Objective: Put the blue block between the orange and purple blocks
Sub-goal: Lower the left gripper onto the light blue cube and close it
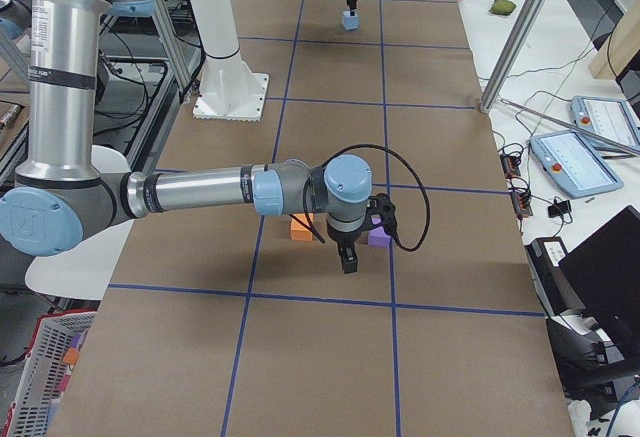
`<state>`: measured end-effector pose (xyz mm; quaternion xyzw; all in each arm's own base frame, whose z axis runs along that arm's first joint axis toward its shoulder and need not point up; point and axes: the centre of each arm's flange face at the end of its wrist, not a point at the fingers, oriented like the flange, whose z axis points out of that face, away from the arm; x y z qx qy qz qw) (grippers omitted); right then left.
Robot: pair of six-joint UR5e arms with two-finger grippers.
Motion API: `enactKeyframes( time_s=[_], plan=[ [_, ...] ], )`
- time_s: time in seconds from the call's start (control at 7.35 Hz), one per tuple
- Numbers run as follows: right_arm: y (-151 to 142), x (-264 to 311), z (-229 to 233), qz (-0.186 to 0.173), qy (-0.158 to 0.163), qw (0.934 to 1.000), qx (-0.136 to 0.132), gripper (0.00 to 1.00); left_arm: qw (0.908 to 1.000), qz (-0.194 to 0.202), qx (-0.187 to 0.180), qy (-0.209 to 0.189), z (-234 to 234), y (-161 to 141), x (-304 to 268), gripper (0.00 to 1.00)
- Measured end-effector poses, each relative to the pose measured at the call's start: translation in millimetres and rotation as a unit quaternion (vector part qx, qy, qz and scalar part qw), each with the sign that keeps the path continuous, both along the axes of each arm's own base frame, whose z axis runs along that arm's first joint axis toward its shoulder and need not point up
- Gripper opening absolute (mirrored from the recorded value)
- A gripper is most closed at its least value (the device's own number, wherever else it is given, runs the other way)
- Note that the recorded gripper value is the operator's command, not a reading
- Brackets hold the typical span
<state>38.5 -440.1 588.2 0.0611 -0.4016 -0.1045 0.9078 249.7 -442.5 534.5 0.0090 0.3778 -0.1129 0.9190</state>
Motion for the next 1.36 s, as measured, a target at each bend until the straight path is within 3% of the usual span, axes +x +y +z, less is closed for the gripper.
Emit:
enactKeyframes(
  time_s=[0.54, 0.68, 0.82, 0.95, 1.36],
  plan=[
    [2, 0, 2, 0.000, 0.000, 1.0000, -0.001, 1.00, 0.9998, 0.018, -0.010, -0.009, 15, 2, 24, 1.00],
    [2, 0, 2, 0.000, 0.000, 1.0000, -0.001, 1.00, 0.9997, 0.020, -0.012, -0.011, 18, 0, 28, 0.94],
    [2, 0, 2, 0.000, 0.000, 1.0000, -0.001, 1.00, 0.9996, 0.021, -0.013, -0.012, 20, -2, 31, 0.46],
    [2, 0, 2, 0.000, 0.000, 1.0000, -0.001, 1.00, 0.9996, 0.021, -0.013, -0.012, 21, -3, 32, 0.04],
    [2, 1, -1, 0.001, 0.000, 1.0000, 0.001, 1.00, 0.9996, 0.022, -0.010, -0.010, 15, -1, 27, 0.00]
  ],
)
